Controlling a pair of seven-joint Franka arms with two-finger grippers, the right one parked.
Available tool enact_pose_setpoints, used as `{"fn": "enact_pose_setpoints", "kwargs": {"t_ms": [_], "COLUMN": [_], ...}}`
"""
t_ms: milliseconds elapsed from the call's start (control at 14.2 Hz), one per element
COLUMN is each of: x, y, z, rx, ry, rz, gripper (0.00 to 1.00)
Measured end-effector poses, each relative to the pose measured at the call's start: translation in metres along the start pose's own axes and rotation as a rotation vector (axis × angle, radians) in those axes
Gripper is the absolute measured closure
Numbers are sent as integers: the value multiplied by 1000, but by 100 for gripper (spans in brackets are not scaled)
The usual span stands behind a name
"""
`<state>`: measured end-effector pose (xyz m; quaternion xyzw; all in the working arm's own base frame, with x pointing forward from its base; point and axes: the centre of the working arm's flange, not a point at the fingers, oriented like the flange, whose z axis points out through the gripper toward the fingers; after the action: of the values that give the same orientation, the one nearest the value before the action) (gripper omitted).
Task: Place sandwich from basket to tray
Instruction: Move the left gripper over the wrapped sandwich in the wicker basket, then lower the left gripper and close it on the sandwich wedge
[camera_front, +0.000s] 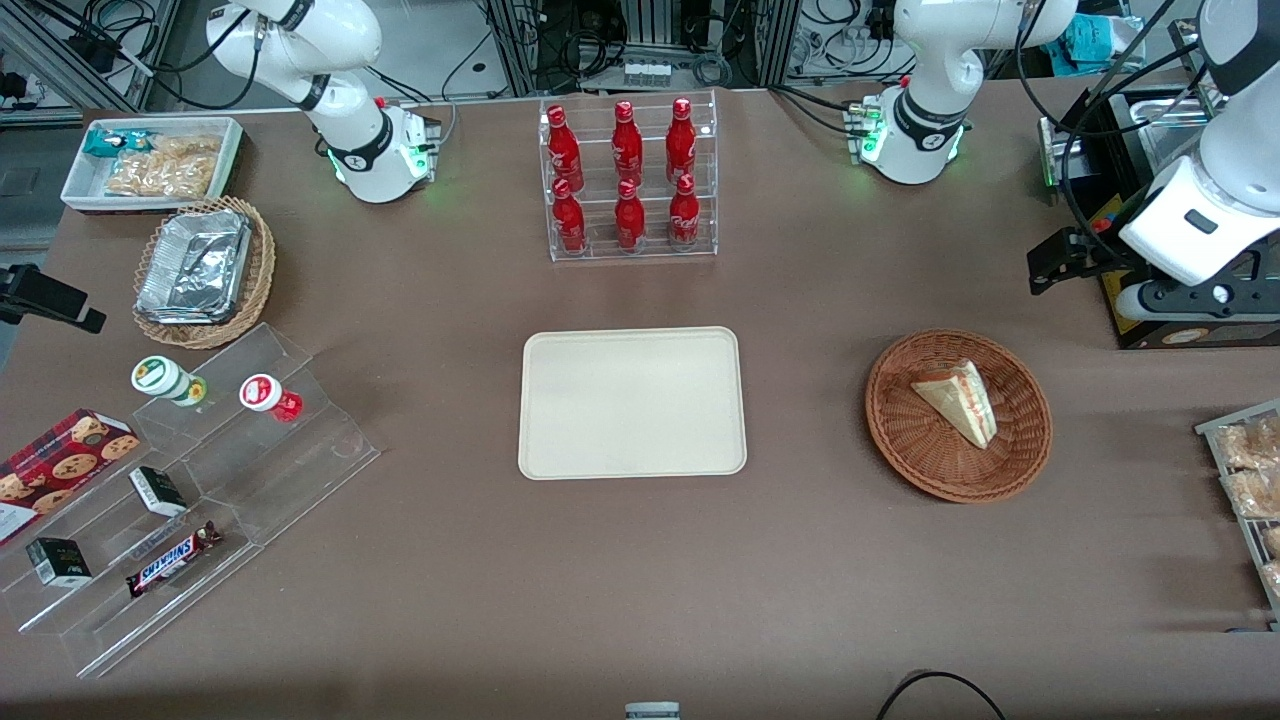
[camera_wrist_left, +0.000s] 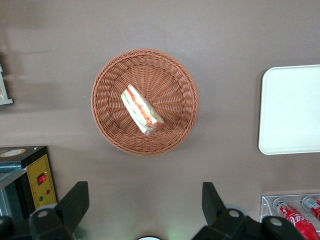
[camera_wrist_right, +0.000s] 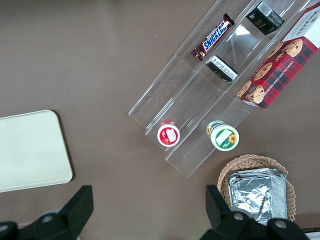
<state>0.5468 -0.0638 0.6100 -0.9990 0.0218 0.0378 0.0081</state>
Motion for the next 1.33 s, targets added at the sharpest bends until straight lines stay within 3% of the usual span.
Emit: {"fn": "enact_pose_setpoints", "kwargs": {"t_ms": [211, 421, 561, 772, 982, 1193, 1333], "x": [1, 8, 14, 11, -3, -14, -16], "y": [0, -1, -1, -4, -15, -29, -30], "z": [9, 46, 88, 156, 213, 244, 252], "rx": [1, 4, 4, 2, -3, -8, -16], "ry": [-19, -69, -67, -39, 20, 44, 64], "rz": [1, -1, -2, -6, -45, -153, -301], "gripper": [0, 0, 0, 0, 0, 0, 0]}}
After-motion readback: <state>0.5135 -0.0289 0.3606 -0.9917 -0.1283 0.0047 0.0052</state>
